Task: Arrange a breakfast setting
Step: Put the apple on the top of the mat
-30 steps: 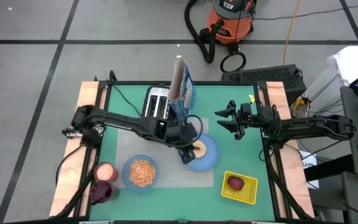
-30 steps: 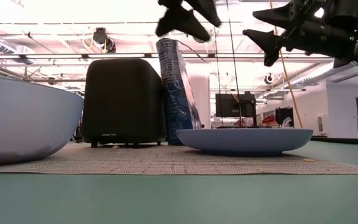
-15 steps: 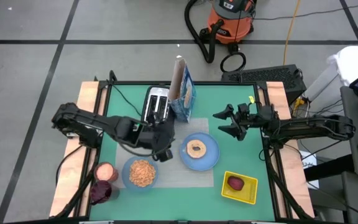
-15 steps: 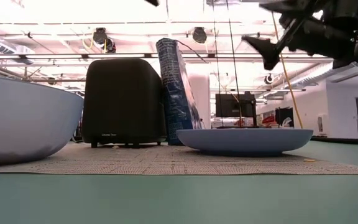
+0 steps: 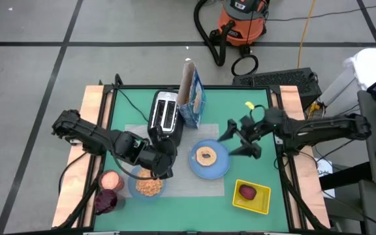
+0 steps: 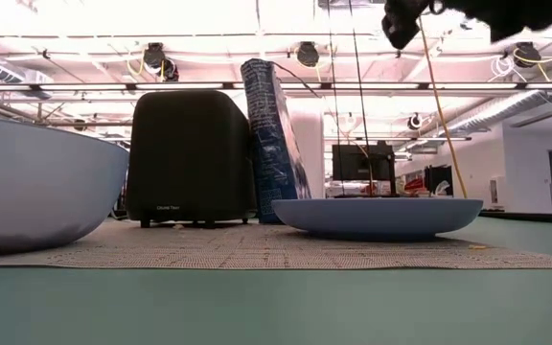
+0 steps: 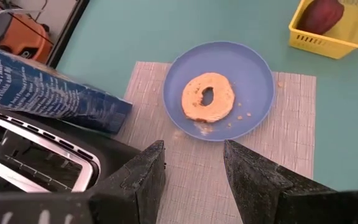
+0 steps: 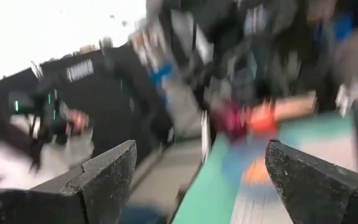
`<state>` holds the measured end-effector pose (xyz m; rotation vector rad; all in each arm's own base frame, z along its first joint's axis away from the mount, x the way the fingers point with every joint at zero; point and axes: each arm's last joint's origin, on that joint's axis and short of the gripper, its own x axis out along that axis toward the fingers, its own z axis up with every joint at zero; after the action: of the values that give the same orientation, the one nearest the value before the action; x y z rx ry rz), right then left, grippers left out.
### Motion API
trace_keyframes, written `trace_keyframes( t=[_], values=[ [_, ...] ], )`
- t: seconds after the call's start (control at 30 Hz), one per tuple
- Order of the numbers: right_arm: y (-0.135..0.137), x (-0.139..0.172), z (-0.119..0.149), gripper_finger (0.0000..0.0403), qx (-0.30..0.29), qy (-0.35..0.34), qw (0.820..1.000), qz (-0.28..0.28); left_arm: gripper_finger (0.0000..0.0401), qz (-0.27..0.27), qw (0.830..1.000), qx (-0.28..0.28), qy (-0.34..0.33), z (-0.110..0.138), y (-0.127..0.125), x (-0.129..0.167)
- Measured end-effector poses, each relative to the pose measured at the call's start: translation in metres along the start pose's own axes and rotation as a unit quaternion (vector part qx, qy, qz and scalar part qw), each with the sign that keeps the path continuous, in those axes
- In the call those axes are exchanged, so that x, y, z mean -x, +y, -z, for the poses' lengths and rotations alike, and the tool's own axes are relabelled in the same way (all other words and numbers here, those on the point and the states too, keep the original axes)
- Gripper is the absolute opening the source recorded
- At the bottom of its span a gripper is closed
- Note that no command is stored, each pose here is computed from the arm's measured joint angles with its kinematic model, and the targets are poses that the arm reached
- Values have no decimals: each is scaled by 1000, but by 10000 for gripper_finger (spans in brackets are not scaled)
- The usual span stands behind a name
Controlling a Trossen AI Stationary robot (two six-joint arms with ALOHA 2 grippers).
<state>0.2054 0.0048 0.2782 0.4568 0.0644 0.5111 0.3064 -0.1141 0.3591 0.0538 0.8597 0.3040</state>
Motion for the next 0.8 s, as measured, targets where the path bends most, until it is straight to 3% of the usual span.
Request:
trace_keyframes(
  t=[0.2,0.43,0.63,0.8],
  values=[
    [30,-14,5,345,-101,162,982,6,173,1,1000,3,0,0,0,0],
    [62,-19,28,345,-243,268,932,-6,173,1,1000,5,-1,0,0,0],
    [76,-11,54,345,-326,347,875,84,173,2,1000,7,-3,-1,-1,0],
    [81,-2,69,345,-356,387,834,167,173,4,1000,9,-7,-2,-1,0]
  ],
)
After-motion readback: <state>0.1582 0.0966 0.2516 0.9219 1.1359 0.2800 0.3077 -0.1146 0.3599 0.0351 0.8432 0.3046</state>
